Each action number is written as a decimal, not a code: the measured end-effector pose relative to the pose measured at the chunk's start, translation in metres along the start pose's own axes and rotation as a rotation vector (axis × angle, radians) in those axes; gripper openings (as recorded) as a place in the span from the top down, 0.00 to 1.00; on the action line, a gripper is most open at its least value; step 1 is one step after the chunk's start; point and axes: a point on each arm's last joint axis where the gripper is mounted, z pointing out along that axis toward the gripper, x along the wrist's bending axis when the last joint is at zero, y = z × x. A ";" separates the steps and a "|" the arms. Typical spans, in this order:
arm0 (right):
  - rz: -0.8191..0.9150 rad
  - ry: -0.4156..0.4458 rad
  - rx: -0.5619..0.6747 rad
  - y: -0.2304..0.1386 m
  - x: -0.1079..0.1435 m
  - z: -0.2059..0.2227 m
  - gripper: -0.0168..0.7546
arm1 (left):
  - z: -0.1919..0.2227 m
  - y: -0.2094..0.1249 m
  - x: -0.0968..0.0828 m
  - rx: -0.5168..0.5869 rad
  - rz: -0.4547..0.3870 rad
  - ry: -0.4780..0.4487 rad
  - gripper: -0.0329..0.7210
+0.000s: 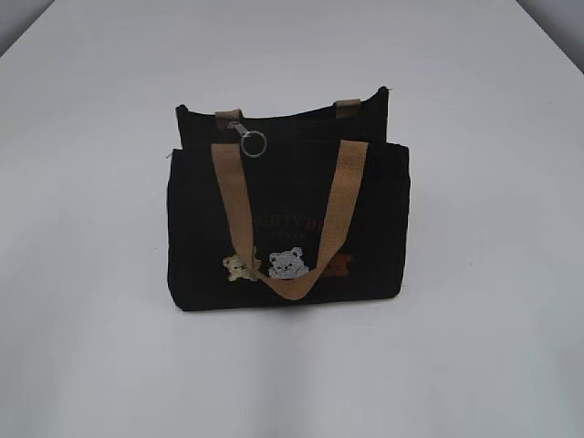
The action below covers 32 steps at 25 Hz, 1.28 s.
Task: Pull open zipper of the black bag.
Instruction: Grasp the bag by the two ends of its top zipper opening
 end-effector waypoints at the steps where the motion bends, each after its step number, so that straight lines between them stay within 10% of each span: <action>1: 0.000 0.000 0.000 0.000 0.000 0.000 0.61 | 0.013 0.005 0.004 -0.026 0.038 -0.027 0.52; 8: 0.000 -0.001 0.000 0.000 0.000 0.000 0.61 | 0.140 -0.019 0.033 0.100 0.020 -0.232 0.46; 14: 0.000 0.000 0.000 0.000 0.000 0.000 0.61 | 0.208 -0.062 0.018 0.196 0.065 -0.463 0.45; 24: -0.020 0.018 -0.002 0.000 0.002 0.000 0.61 | 0.273 -0.093 -0.001 0.233 0.116 -0.571 0.42; 29: -0.167 0.200 0.034 0.026 0.011 0.018 0.61 | 0.286 -0.088 -0.009 0.216 0.137 -0.597 0.85; 32: -0.171 0.305 -0.024 0.060 0.012 0.049 0.61 | 0.287 -0.088 -0.010 0.216 0.137 -0.599 0.89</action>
